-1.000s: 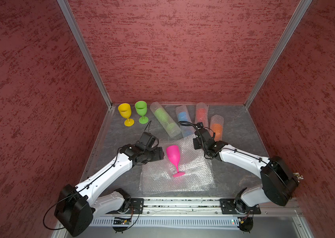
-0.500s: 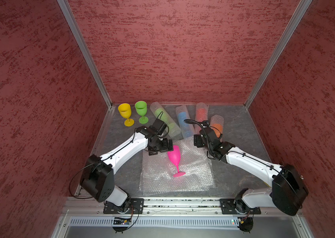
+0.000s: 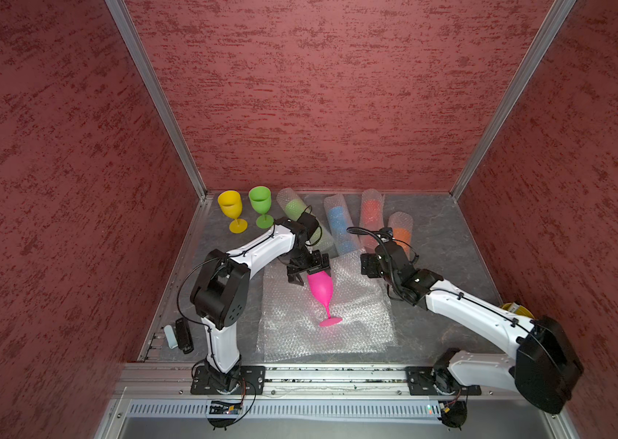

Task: Unpack wine glasses from bubble wrap
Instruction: Pick up the wine glass from the bubble wrap, then place the wine glass at the center of the board.

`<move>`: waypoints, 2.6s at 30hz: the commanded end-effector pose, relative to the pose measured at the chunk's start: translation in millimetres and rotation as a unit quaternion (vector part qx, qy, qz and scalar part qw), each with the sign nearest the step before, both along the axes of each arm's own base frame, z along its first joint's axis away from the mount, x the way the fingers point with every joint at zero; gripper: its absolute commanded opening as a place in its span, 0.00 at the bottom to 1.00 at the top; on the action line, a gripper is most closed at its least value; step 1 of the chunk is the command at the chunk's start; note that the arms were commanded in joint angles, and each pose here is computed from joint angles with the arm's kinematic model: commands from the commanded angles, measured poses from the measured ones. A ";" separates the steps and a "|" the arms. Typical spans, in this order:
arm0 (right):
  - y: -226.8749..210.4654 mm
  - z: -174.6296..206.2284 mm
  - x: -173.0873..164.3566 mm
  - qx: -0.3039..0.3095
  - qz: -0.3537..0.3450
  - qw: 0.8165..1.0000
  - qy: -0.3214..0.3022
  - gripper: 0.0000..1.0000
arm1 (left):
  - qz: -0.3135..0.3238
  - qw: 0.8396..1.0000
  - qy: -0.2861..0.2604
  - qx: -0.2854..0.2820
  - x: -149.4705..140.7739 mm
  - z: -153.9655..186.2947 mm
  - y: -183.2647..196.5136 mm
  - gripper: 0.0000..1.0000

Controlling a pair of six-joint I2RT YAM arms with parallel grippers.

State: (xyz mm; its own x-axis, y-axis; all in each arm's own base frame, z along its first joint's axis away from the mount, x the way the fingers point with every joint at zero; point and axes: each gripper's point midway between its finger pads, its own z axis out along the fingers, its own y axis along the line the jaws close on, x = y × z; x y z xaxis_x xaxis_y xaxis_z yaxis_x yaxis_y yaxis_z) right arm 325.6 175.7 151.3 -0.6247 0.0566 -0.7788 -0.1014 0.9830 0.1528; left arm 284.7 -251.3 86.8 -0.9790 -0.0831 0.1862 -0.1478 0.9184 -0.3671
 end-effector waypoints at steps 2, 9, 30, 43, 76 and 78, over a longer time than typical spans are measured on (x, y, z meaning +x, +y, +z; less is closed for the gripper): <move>3.0 9.5 1.1 0.026 0.001 1.000 -0.016 0.87 | -0.004 1.000 0.016 0.000 7.1 -8.2 -8.6 1.00; 3.8 8.7 2.2 0.026 0.004 0.999 -0.019 0.88 | -0.010 1.000 0.018 0.017 15.4 -20.0 -13.3 1.00; -11.7 50.4 -7.1 0.040 -0.015 0.998 -0.054 0.87 | -0.017 0.999 -0.015 0.032 8.4 -1.7 -2.6 0.78; -20.1 89.2 -15.2 0.056 -0.013 0.993 -0.099 0.87 | 0.006 0.961 -0.266 0.076 35.9 119.8 40.7 0.75; 4.5 95.9 -2.2 0.100 0.020 0.986 -0.131 0.87 | 0.154 0.703 -0.665 0.198 144.9 179.0 234.2 0.62; 4.9 95.8 -1.2 0.099 0.020 0.986 -0.132 0.87 | 0.173 0.702 -0.656 0.216 147.5 173.1 251.9 0.62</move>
State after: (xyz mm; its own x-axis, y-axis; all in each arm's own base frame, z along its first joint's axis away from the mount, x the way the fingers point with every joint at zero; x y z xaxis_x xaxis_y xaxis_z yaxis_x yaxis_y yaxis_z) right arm 320.8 176.8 239.1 -0.4318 0.1776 -0.8843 -0.1874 0.9414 0.2806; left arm 426.3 -19.7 248.2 -0.2635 -0.1369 -0.9549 -0.1249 0.9864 -0.1069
